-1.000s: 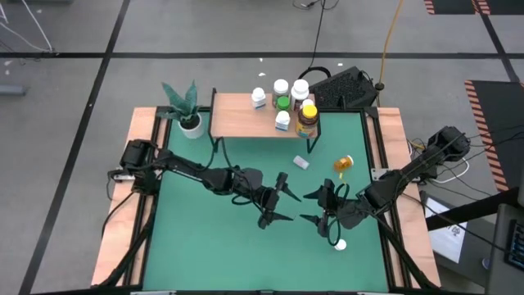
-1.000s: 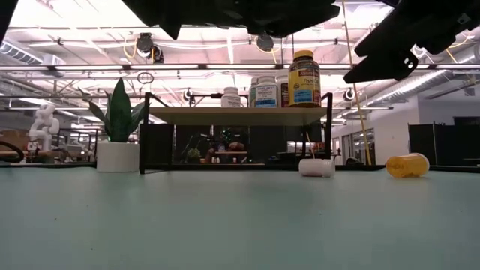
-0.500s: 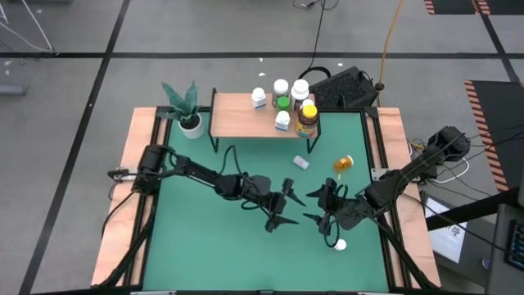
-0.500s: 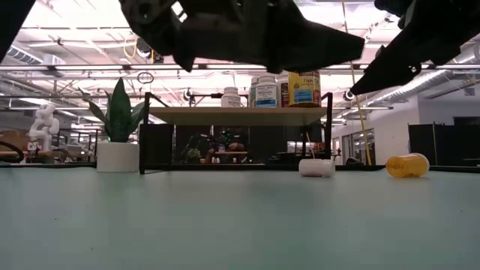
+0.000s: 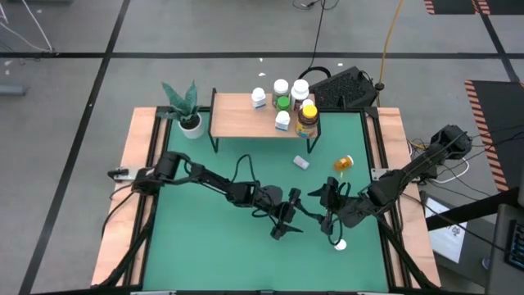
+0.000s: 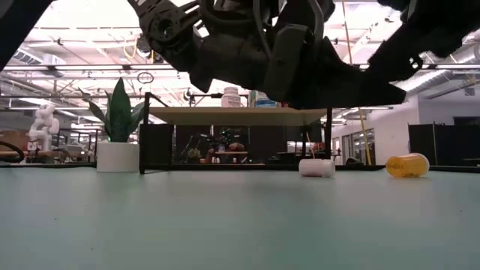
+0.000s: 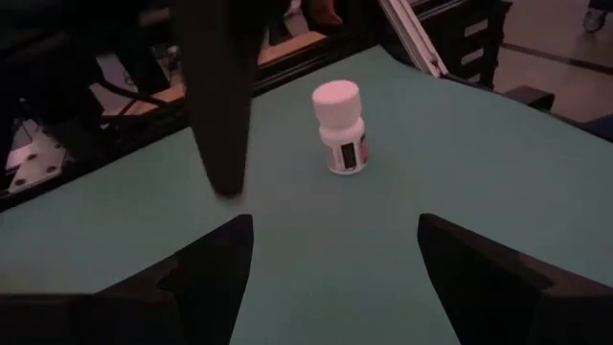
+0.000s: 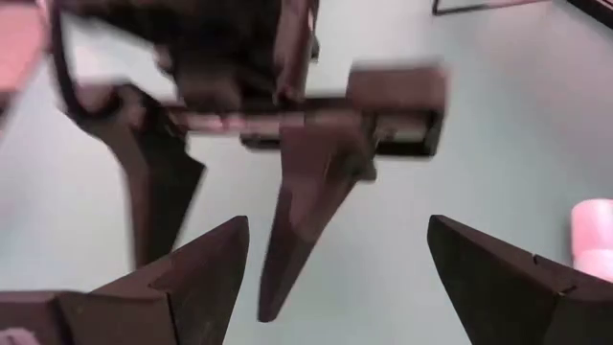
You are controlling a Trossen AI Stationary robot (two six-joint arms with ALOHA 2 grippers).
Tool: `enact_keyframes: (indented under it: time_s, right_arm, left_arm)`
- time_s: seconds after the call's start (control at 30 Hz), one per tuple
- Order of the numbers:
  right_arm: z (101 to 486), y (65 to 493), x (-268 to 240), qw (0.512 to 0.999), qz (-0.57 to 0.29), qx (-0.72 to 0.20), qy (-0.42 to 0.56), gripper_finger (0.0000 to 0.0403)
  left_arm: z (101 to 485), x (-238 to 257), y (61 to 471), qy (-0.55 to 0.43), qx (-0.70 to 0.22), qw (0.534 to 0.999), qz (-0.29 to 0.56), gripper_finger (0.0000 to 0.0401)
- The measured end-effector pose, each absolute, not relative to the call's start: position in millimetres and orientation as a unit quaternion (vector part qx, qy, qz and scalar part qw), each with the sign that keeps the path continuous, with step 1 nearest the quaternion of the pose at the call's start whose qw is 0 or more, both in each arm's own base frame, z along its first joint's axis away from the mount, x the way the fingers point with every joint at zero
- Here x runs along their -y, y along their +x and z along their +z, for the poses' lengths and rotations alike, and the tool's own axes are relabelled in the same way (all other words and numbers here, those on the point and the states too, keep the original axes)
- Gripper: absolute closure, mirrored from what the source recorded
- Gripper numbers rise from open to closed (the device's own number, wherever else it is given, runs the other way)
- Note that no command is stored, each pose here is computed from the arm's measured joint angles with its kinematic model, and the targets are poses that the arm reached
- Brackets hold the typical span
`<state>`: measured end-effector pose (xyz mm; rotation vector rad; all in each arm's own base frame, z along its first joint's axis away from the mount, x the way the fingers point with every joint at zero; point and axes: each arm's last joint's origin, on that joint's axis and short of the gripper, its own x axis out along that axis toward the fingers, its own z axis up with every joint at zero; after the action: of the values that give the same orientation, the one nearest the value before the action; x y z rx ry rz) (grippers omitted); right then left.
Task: Pick and place medicine bottles onto shelf by color
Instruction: Put the orange pill bottle on the shelf
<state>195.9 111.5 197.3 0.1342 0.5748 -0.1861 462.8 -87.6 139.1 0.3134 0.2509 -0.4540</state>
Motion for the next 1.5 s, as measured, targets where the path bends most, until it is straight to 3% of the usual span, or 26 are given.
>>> enact_keyframes:
  time_s: [0.2, 0.4, 0.57, 0.8, 1.1, 1.5]
  right_arm:
    - [211, 185, -111, 0.955, -0.047, -0.281, 0.086, 0.0090]
    - [206, 176, -105, 0.945, -0.091, -0.309, 0.059, 0.0090]
    - [195, 166, -89, 0.917, -0.203, -0.335, 0.071, 0.0090]
    - [197, 171, -69, 0.895, -0.336, -0.251, 0.151, 0.0090]
    - [187, 176, -52, 0.859, -0.364, -0.274, 0.233, 0.0090]
    - [132, 160, -39, 0.819, -0.349, -0.296, 0.346, 0.0089]
  left_arm:
    - [139, 88, 464, 0.144, -0.130, 0.958, -0.210, 0.0105]
    - [133, 81, 463, 0.146, -0.169, 0.960, -0.169, 0.0105]
    - [131, 78, 463, 0.143, -0.181, 0.962, -0.144, 0.0105]
    - [132, 78, 464, 0.122, -0.177, 0.967, -0.139, 0.0105]
    - [130, 79, 463, 0.119, -0.190, 0.964, -0.140, 0.0105]
    - [129, 79, 462, 0.121, -0.194, 0.963, -0.141, 0.0105]
